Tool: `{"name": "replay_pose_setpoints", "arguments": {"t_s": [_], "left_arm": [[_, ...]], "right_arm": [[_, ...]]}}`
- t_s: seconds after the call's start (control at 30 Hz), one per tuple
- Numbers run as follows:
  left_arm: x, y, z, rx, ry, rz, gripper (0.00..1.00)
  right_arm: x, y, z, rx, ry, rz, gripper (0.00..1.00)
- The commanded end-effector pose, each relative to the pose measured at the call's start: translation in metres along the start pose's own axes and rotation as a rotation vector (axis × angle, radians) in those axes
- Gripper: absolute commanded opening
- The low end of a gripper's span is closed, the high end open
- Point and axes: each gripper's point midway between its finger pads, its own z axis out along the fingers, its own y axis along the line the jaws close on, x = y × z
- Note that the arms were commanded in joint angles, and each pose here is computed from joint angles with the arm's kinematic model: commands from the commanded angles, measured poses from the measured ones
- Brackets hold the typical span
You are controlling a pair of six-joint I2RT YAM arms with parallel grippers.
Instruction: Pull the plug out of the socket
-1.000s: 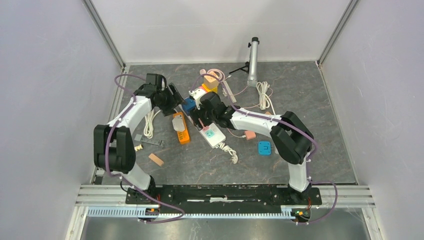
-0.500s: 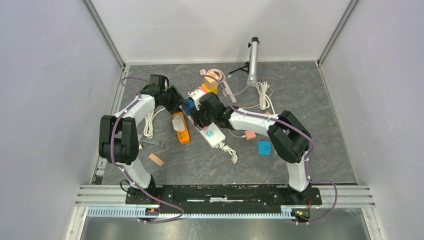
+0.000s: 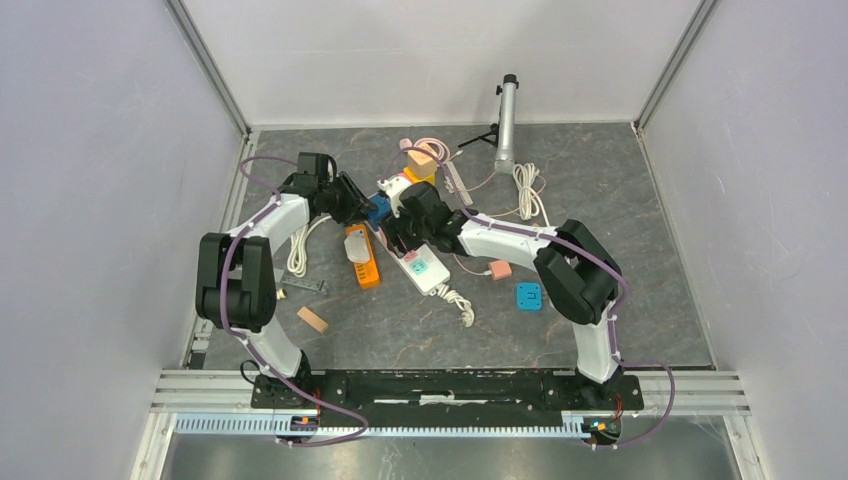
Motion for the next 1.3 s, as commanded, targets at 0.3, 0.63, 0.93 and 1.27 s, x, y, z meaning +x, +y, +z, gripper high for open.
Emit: {"name": "replay_pose_setpoints", "arguments": {"t_s": [0.3,0.63,0.93,1.27], "left_arm": [[0.041,0.065,0.007,-0.219,0.103,-0.011,0.38],[0.047,0.076,0.005,-0.272,0.135,0.013,0.36],[0.052,0.08,0.007,-0.281,0.16,0.014,0.36],[0.053,0.09,0.003,-0.344,0.164,0.048,0.35]], "right_arm": [[-0.055,0.028,-0.01,-0.102,-0.211,0.014,0.0],[-0.069,0.025,-0.02,-0.079,-0.253,-0.019,0.0],[-0.045,0.033,-0.002,-0.026,-0.181,-0.142,0.0],[-0.115,0.032,-0.041,-0.148,-0.335,-0.04,0.0]]}}
